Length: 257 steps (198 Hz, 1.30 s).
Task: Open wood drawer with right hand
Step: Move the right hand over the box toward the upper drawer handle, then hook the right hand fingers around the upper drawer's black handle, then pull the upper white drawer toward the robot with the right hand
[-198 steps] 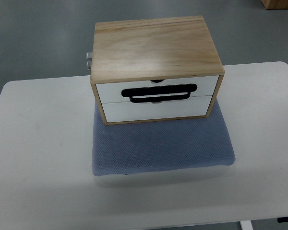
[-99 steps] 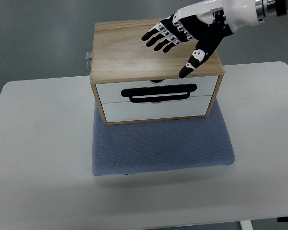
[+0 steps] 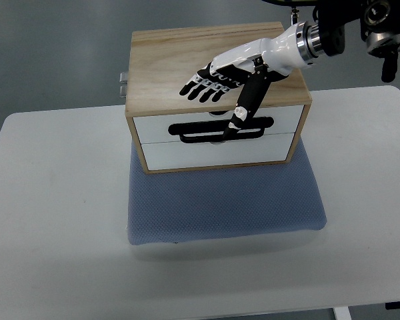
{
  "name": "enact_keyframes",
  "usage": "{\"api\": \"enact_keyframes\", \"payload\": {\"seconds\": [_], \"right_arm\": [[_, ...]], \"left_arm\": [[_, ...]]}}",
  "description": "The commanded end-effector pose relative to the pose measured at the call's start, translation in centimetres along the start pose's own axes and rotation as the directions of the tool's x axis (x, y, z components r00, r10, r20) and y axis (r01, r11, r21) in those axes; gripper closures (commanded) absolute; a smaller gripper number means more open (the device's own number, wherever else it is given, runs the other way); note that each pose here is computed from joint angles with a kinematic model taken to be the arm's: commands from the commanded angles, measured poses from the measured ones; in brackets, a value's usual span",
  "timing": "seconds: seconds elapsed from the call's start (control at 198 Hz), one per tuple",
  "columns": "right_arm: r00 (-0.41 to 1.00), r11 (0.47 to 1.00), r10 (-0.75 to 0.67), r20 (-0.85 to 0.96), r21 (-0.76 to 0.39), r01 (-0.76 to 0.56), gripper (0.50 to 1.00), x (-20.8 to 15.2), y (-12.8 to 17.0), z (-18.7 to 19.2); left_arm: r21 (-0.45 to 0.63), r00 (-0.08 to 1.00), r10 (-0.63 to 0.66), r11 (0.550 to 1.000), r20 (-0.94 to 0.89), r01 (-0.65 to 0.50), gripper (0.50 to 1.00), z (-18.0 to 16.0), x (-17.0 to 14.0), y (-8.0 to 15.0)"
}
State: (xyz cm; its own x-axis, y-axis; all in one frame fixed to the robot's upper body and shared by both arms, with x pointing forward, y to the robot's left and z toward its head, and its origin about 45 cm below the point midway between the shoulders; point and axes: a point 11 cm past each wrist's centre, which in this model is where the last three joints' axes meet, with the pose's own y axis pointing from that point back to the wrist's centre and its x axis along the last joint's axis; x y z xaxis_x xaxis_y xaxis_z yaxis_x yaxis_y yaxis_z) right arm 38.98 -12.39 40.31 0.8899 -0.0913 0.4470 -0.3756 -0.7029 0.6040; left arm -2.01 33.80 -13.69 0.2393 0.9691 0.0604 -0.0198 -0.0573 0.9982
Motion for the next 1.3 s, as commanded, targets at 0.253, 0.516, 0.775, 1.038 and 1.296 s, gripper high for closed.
{"api": "enact_keyframes", "payload": {"seconds": [0.253, 0.516, 0.775, 1.038, 1.296], "right_arm": [[0.999, 1.000, -0.018, 0.036, -0.025, 0.019, 0.556, -1.8, -1.7, 1.2], [0.998, 0.997, -0.007, 0.063, -0.073, 0.012, 0.556, -2.7, -2.9, 3.0], [0.997, 0.995, -0.010, 0.073, -0.100, 0.017, 0.556, -3.1, -2.9, 4.1], [0.997, 0.994, 0.021, 0.080, -0.111, -0.012, 0.558, -3.0, -3.1, 4.7], [0.997, 0.993, 0.010, 0.082, -0.120, 0.000, 0.556, -3.2, -3.0, 5.1]], "left_arm": [[0.001, 1.000, 0.000, 1.000, 0.000, 0.000, 0.500, -0.1, 0.0, 0.0], [0.000, 1.000, 0.000, 1.000, 0.000, 0.000, 0.500, 0.0, 0.0, 0.0], [0.000, 1.000, 0.000, 1.000, 0.000, 0.000, 0.500, 0.0, 0.0, 0.0], [0.000, 1.000, 0.000, 1.000, 0.000, 0.000, 0.500, 0.0, 0.0, 0.0], [0.000, 1.000, 0.000, 1.000, 0.000, 0.000, 0.500, 0.0, 0.0, 0.0]]}}
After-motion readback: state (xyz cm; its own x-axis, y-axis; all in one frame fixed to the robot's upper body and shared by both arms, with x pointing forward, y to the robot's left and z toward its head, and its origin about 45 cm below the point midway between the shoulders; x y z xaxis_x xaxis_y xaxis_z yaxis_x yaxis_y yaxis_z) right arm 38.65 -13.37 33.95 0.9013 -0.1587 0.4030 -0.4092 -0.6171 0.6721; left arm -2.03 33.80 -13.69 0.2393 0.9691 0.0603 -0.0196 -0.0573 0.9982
